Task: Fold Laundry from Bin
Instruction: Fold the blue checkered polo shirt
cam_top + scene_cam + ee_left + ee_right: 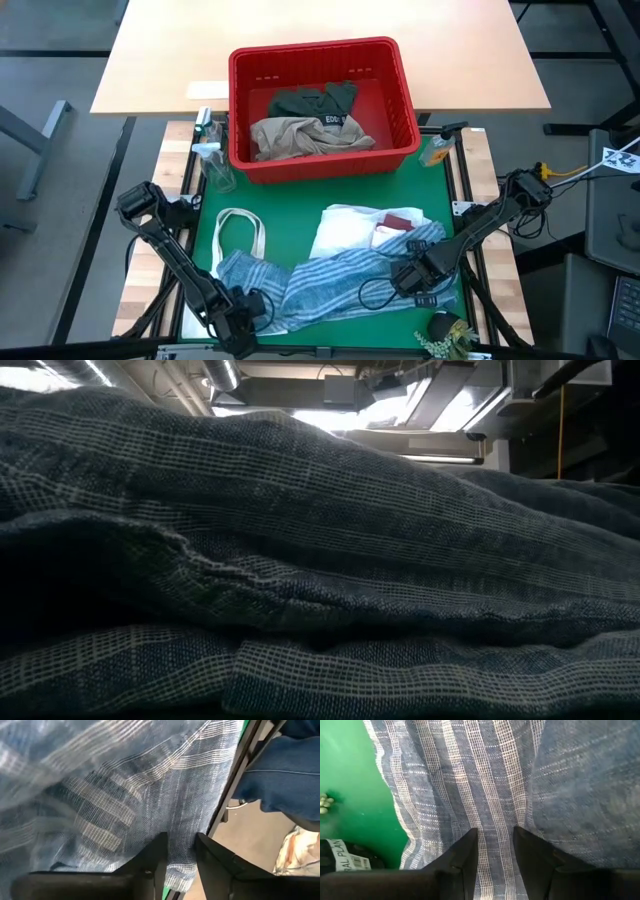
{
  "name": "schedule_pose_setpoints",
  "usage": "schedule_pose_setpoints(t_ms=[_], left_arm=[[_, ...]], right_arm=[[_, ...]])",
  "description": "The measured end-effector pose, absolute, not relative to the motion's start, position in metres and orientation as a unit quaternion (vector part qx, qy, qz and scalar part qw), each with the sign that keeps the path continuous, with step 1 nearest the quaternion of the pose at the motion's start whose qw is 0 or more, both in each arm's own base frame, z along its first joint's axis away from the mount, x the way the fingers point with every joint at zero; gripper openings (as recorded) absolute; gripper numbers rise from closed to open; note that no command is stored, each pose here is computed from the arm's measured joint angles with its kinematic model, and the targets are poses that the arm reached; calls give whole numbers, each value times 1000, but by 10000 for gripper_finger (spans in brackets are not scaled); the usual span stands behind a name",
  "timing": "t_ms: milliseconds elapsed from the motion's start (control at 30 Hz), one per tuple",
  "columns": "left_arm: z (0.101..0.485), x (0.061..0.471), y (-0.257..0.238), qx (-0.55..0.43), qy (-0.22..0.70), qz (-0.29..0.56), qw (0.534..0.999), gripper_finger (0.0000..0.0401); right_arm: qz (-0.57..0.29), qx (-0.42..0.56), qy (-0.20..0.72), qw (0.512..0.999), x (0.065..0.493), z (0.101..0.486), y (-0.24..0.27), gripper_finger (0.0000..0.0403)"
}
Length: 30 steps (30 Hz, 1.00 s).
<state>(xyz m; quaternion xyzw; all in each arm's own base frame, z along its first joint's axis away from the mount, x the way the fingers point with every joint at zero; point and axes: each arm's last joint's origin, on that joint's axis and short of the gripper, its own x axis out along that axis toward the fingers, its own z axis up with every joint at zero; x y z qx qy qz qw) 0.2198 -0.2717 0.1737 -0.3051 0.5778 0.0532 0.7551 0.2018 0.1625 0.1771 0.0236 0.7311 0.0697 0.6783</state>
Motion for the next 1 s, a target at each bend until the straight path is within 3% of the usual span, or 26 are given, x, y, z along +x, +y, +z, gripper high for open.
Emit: schedule_pose_setpoints(t_ms=[267, 467, 667, 1000], left_arm=[[159, 217, -265, -280, 597, 87, 747, 57], [148, 213, -265, -271, 644, 96, 708, 34], [146, 201, -255, -269, 670, 192, 665, 5], [155, 198, -254, -275, 672, 215, 653, 2]], right_arm=[[61, 17, 741, 669, 197, 170, 159, 127], [57, 14, 746, 664, 195, 168, 157, 127], [58, 14, 745, 664, 195, 168, 157, 127], [75, 8, 734, 675, 201, 178, 162, 127]])
